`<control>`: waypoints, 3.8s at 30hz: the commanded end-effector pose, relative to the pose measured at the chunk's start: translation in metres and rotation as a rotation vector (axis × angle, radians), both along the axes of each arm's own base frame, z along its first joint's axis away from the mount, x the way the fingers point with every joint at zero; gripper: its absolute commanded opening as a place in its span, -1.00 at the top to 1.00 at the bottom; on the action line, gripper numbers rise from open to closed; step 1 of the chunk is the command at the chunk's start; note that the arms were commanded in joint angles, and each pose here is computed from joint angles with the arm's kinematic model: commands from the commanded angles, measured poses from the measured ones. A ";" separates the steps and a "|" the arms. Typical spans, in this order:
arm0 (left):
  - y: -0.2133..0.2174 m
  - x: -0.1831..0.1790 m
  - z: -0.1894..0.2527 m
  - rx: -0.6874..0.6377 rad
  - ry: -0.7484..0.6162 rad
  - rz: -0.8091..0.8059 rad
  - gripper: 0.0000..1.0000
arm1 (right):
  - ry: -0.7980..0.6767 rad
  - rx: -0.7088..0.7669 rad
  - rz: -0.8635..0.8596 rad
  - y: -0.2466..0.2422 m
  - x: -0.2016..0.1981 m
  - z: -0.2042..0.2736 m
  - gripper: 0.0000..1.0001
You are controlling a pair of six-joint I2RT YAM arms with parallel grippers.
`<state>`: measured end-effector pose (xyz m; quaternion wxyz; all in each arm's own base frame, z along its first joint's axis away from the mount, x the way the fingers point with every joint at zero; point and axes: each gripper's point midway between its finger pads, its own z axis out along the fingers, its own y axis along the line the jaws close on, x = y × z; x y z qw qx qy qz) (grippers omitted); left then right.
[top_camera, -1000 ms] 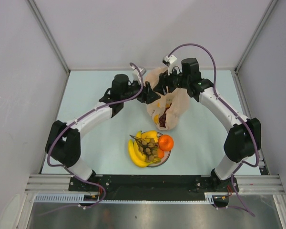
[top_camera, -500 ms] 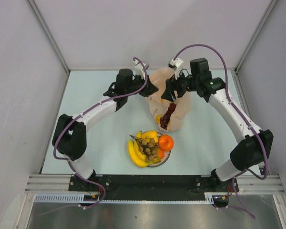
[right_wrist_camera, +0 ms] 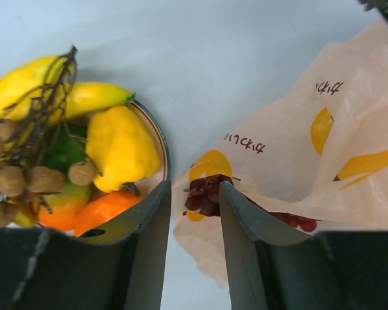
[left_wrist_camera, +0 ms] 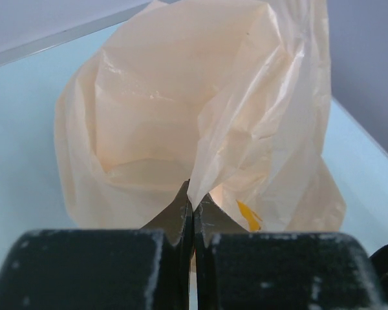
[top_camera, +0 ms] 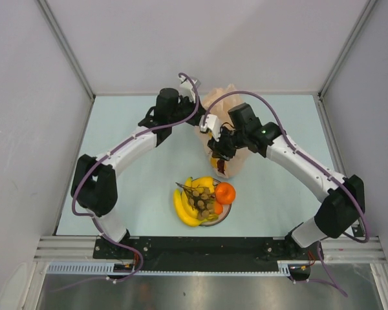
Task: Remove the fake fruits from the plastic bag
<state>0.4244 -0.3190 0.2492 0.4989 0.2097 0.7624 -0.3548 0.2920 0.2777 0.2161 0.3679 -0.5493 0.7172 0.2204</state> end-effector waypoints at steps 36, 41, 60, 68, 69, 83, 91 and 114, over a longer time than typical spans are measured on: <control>0.025 0.007 -0.015 0.082 -0.011 0.076 0.99 | -0.272 -0.392 0.737 -0.012 -0.003 -0.127 0.03; 0.026 0.007 -0.018 0.087 -0.008 0.078 1.00 | -0.297 -0.420 0.815 -0.017 -0.010 -0.133 0.03; 0.028 0.003 -0.024 0.108 -0.007 0.079 0.99 | -0.320 -0.439 0.898 -0.014 -0.010 -0.150 0.25; 0.028 0.002 -0.027 0.112 -0.004 0.078 0.99 | -0.357 -0.456 0.879 -0.015 0.000 -0.146 0.95; 0.027 0.002 -0.026 0.110 -0.005 0.075 0.99 | -0.363 -0.454 0.867 -0.017 0.003 -0.143 1.00; 0.016 -0.002 -0.027 0.034 0.055 0.056 0.99 | -0.622 -0.194 0.522 -0.003 0.012 0.005 1.00; 0.013 -0.003 -0.027 0.012 0.072 0.059 0.99 | -0.729 0.025 0.371 0.016 -0.019 0.092 1.00; 0.018 0.005 0.055 0.007 -0.113 0.130 0.99 | -1.118 0.224 -0.260 -0.007 0.126 0.209 1.00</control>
